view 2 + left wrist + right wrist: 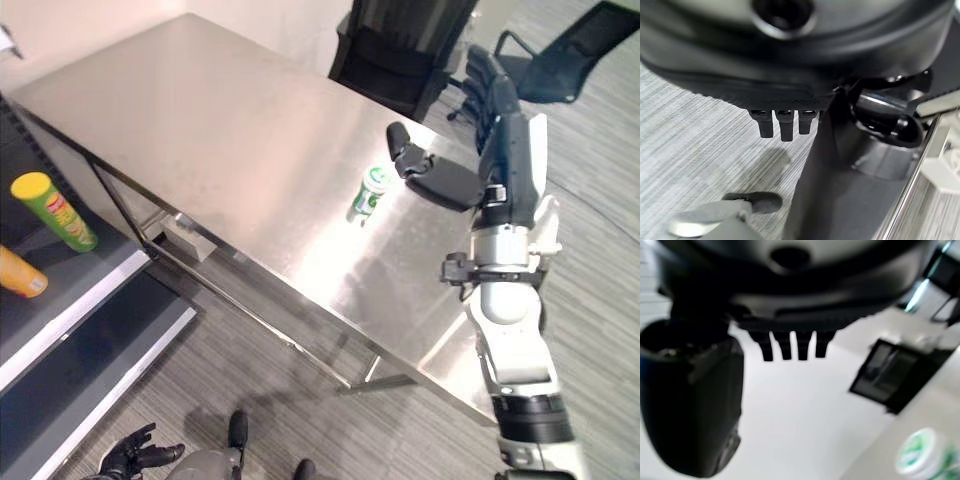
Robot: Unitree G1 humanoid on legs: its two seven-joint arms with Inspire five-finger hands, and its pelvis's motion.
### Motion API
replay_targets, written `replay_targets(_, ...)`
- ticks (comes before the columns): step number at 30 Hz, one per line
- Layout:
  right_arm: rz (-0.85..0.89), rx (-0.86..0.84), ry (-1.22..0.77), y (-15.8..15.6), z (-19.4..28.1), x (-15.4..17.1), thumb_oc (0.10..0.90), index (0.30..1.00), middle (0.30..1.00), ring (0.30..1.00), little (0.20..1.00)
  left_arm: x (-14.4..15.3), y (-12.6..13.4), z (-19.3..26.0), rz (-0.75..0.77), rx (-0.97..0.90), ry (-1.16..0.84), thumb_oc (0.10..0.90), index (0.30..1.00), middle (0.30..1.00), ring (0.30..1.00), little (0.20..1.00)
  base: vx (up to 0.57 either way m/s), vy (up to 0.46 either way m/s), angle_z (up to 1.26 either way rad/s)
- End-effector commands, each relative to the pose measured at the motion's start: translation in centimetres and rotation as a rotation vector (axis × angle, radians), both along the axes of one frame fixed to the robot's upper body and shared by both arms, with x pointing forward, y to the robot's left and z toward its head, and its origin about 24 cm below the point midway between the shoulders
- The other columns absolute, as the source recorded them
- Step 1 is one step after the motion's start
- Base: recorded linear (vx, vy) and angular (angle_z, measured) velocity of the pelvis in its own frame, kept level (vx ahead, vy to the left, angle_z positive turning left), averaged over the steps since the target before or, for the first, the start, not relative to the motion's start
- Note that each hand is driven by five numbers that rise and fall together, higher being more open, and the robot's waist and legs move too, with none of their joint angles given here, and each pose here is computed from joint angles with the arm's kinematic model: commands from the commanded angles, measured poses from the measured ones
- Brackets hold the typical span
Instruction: Put the goods on the table back onto the shelves and tidy them up.
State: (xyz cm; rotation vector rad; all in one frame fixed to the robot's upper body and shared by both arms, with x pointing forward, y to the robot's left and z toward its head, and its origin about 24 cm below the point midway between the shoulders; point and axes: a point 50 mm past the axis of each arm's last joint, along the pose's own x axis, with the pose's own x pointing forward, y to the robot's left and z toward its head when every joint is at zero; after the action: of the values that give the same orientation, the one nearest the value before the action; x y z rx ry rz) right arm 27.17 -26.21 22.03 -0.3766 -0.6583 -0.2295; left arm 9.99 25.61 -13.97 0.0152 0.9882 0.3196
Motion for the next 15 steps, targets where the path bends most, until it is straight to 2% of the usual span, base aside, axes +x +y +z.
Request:
replay_targets(1,0.000,-0.048,-0.218,-1.1,5.3,-1.3,0.800,0.900,0.900,0.900,0.900,1.4,0.8,1.2,-0.025,0.034,-0.089,0.800,0.900,0.900,0.900,0.900,0.03,-0.053,0.17)
replay_targets(5,-0.034,-0.055,-0.115,-2.9,4.3,-1.1,0.800,0.900,0.900,0.900,0.900,2.8,1.2,2.0,-0.041,0.049,-0.139,0.800,0.900,0.900,0.900,0.900,0.04,-0.165,0.13)
replay_targets(6,-0.037,-0.049,-0.026,-3.8,2.6,-1.4,0.800,0.900,0.900,0.900,0.900,2.1,1.2,1.7,-0.021,0.036,-0.125,0.800,0.900,0.900,0.900,0.900,0.04,-0.126,0.65)
replay_targets(9,-0.019,-0.054,0.028,-4.0,1.5,-1.6,0.800,0.900,0.900,0.900,0.900,1.7,1.2,1.5,-0.011,0.027,-0.115,0.800,0.900,0.900,0.900,0.900,0.05,-0.083,0.37)
replay_targets(15,-0.017,-0.084,0.163,-4.3,-1.3,-2.2,0.800,0.900,0.900,0.900,0.900,0.8,0.7,0.8,-0.017,0.008,-0.074,0.800,0.900,0.900,0.900,0.900,0.02,-0.036,-0.08)
